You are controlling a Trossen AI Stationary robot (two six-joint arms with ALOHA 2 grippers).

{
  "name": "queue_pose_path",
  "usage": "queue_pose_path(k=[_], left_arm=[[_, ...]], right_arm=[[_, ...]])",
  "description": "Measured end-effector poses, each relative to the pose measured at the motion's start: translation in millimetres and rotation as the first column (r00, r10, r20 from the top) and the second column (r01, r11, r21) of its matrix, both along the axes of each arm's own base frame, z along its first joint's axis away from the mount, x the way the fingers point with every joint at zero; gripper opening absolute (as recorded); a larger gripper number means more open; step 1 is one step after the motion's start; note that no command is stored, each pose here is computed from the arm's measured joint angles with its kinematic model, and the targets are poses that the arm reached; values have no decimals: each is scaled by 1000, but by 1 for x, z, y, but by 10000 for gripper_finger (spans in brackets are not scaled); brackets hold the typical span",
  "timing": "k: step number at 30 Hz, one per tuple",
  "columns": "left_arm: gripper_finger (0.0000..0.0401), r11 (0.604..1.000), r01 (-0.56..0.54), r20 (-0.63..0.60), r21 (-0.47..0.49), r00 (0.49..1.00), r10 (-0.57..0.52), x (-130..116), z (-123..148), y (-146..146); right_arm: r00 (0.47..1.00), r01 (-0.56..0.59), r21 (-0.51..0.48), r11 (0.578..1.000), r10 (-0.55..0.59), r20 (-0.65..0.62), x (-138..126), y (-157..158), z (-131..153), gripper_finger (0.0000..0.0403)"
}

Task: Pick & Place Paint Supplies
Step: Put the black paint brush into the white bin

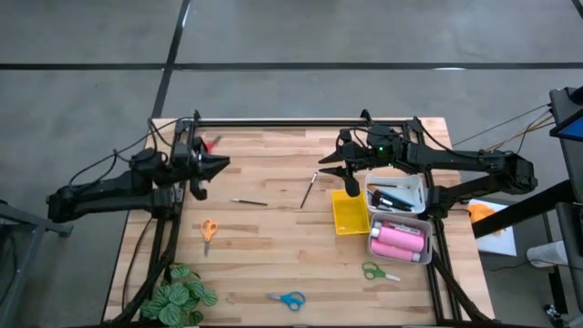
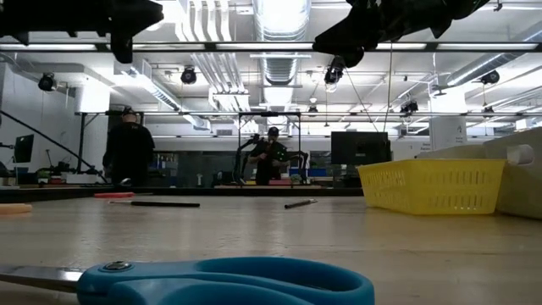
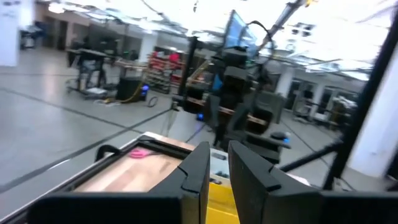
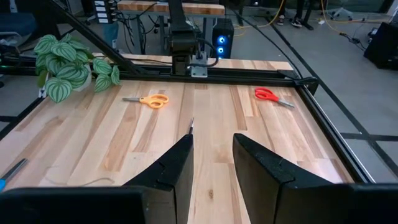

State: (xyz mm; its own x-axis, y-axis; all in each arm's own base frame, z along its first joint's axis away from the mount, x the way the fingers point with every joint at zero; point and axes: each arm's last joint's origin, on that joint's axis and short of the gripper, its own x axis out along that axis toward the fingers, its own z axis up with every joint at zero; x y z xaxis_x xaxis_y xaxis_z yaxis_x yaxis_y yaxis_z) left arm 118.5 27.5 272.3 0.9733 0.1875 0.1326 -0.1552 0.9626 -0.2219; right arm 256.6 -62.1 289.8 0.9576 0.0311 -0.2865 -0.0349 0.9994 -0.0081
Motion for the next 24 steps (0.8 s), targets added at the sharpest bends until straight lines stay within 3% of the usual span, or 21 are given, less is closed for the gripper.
queue_pose_path(k=[6, 12, 24], left_arm=[[61, 998, 14, -14, 69, 1000, -14, -9, -21, -3], [61, 999, 18, -39, 47, 999, -16, -9, -37, -3], [61, 999, 18, -29, 46, 999, -16, -9, -39, -3]], right_arm=[[1000, 0, 0, 1000, 0, 0, 0, 0, 0, 112], [1000, 0, 0, 1000, 0, 0, 0, 0, 0, 112], [1000, 0, 0, 1000, 0, 0, 0, 0, 0, 112]])
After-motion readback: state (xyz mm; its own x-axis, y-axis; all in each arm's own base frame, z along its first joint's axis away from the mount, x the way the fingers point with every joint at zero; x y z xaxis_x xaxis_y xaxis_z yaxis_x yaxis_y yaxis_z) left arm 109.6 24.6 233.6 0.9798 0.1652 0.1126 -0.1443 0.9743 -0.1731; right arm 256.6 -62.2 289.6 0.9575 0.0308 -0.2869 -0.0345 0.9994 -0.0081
